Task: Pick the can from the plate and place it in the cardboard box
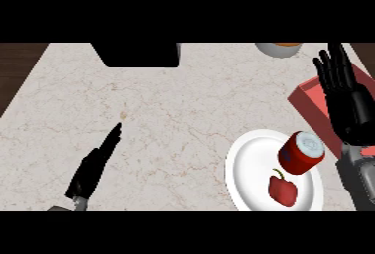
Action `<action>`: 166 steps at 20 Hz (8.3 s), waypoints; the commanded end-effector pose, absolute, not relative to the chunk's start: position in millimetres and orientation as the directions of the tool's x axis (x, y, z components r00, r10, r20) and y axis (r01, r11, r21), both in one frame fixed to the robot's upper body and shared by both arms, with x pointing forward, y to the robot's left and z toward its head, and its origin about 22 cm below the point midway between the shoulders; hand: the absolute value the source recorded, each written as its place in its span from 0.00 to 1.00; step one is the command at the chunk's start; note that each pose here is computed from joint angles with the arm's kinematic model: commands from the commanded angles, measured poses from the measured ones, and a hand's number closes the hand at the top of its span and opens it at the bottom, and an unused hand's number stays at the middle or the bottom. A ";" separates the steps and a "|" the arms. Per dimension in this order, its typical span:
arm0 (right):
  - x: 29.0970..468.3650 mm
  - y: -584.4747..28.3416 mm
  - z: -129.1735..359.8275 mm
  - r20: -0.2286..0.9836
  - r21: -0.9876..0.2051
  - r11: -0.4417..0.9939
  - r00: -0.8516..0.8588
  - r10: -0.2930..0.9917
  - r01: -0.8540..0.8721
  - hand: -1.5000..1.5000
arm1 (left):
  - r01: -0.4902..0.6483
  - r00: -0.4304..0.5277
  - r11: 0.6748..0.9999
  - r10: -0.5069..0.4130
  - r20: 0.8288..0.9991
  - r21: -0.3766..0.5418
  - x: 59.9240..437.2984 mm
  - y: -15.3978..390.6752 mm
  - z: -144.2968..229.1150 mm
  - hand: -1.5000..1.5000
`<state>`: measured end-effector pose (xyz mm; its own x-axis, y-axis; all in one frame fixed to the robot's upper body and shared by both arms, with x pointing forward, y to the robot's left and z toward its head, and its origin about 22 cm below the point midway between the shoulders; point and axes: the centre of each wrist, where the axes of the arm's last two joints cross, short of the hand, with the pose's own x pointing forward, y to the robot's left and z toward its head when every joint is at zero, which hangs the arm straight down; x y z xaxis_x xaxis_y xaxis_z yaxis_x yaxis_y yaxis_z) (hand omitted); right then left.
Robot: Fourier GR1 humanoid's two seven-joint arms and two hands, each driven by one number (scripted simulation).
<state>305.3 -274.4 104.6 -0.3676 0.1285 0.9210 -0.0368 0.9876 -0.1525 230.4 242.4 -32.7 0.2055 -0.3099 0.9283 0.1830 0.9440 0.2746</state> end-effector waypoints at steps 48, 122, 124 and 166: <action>219.7 -301.8 189.5 0.642 -0.612 0.789 0.554 0.530 -0.045 0.00 | -0.100 0.017 0.994 0.034 0.999 -0.032 258.7 248.8 64.3 0.50; 258.5 -254.8 87.5 0.488 -0.789 0.606 0.500 0.715 -0.096 1.00 | -0.106 0.032 0.994 0.025 0.999 -0.021 252.1 268.7 53.7 0.50; 235.1 -213.4 80.8 0.448 -0.833 0.499 0.238 0.862 -0.238 1.00 | -0.121 0.023 0.992 0.025 0.999 -0.022 266.4 273.1 55.1 0.50; 185.9 -232.9 222.3 0.429 -0.831 0.421 -0.063 0.901 0.363 1.00 | -0.119 0.010 0.993 0.019 1.000 -0.017 259.7 259.1 70.2 0.50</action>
